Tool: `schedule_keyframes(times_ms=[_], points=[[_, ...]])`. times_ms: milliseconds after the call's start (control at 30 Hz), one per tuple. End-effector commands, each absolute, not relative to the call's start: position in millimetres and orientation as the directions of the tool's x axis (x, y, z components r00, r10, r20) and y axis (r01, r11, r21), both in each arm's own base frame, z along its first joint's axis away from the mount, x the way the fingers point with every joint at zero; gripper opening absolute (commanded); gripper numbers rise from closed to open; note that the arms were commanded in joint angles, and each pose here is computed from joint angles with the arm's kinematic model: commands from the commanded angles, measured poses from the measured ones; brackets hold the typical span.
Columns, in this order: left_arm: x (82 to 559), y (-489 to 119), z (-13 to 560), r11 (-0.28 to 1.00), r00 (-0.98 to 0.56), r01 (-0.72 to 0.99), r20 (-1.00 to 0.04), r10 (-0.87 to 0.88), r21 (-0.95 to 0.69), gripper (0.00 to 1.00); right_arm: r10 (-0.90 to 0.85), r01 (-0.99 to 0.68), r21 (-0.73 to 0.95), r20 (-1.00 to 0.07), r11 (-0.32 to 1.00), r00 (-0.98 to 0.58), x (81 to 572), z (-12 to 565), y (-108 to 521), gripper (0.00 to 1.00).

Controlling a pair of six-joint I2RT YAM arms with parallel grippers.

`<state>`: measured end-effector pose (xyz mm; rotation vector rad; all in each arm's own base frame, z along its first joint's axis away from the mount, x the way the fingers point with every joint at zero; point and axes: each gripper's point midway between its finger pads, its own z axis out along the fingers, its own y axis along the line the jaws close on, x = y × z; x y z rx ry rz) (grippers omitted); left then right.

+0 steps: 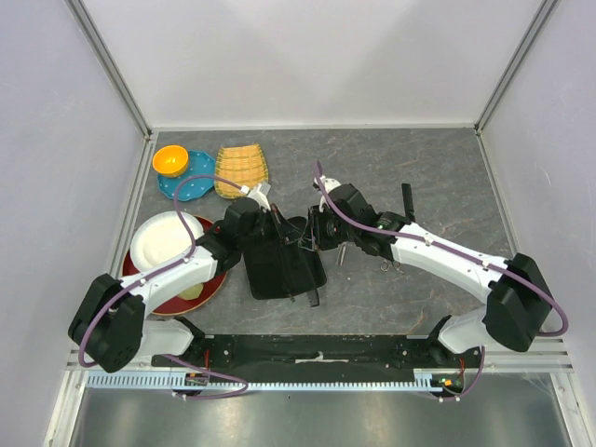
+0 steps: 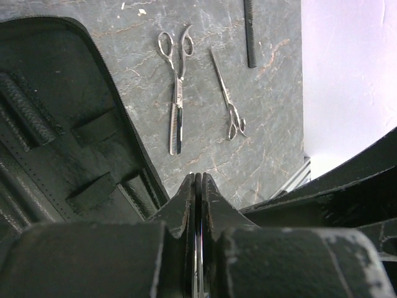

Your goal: Sort the hair-cutting tools

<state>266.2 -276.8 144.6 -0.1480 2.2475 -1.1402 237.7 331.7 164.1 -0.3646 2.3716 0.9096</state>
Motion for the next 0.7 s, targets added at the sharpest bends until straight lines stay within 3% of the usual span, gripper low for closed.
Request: schedule_keyframes(times_ms=[0, 67, 233, 400, 667], points=[[283, -274, 156, 0.664, -0.762, 0.181, -0.53, -0.371, -0.725, 0.02, 0.01, -0.398, 0.487, -0.642, 0.777, -0.767, 247, 186, 317, 0.42], [287, -266, 156, 0.707, -0.745, 0.177, -0.562, -0.358, -0.685, 0.02, 0.024, -0.36, 0.419, -0.678, 0.834, -0.734, 255, 187, 298, 0.6], [294, -241, 176, 0.791, -0.67, 0.181, -0.662, -0.337, -0.585, 0.02, -0.013, -0.31, 0.312, -0.686, 0.898, -0.727, 248, 175, 261, 0.74], [287, -208, 220, 0.842, -0.571, 0.186, -0.754, -0.326, -0.506, 0.02, -0.075, -0.321, 0.32, -0.595, 0.891, -0.8, 230, 131, 264, 0.76], [258, -187, 265, 0.844, -0.522, 0.259, -0.803, -0.286, -0.469, 0.02, -0.093, -0.297, 0.348, -0.498, 0.889, -0.862, 224, 77, 280, 0.68]])
